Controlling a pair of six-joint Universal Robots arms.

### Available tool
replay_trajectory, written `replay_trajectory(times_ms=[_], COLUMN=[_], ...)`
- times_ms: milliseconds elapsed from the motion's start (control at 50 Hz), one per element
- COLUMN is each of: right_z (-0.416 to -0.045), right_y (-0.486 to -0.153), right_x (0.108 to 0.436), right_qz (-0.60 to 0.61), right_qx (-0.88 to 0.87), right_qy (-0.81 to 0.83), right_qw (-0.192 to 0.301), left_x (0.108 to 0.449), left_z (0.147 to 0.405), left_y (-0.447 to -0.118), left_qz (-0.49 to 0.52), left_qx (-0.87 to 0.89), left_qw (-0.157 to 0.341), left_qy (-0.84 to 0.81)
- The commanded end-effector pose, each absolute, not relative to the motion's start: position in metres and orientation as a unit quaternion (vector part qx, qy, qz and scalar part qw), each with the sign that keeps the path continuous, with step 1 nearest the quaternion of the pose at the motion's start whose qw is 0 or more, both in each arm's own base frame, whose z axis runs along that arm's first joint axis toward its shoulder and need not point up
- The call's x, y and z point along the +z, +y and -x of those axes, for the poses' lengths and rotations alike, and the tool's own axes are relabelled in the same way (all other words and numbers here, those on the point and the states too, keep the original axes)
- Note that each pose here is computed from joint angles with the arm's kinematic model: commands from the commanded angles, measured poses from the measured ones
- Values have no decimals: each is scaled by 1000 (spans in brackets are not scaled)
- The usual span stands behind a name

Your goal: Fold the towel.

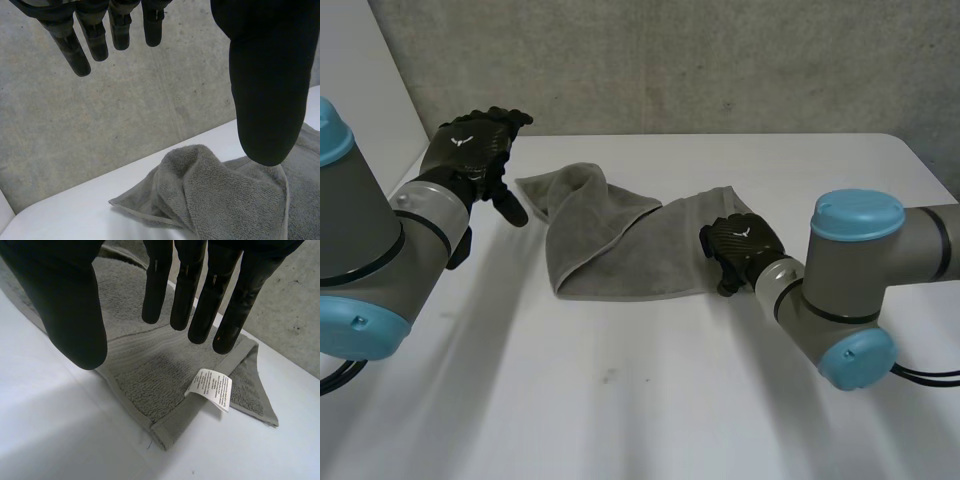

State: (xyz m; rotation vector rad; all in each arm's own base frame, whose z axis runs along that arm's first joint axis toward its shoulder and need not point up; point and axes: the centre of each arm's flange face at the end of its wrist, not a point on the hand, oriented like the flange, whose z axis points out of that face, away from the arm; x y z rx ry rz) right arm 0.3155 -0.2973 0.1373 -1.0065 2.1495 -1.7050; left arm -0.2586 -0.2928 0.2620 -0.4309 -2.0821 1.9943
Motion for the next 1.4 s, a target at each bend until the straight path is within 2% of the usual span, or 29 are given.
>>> replay_trajectory(times_ms=[20,660,900,1200,1280,1320,1340,1380,1400], right_z=[-320,-327,-332,-334,-333,-329,-329,-320,-320], right_y=[-307,-325,-335,-341,-343,-336,-336,-317,-317], right_x=[117,96,110,102,111,135,135,162,162], right_qz=[343,341,331,331,328,330,330,337,337], right_qx=[-574,-577,-609,-610,-616,-623,-623,-627,-627], right_qy=[736,735,713,713,710,703,703,697,697], right_qw=[107,104,101,101,97,94,94,91,91], left_x=[262,256,256,256,255,251,251,240,240], left_z=[259,259,259,259,259,260,260,261,261], left_y=[-293,-294,-294,-294,-294,-295,-295,-297,-297], left_qz=[147,149,148,149,149,150,150,153,153], left_qx=[680,674,675,674,673,670,670,659,659], left_qw=[113,112,111,112,112,111,111,109,109], left_qy=[-709,-715,-714,-715,-716,-719,-719,-729,-729])
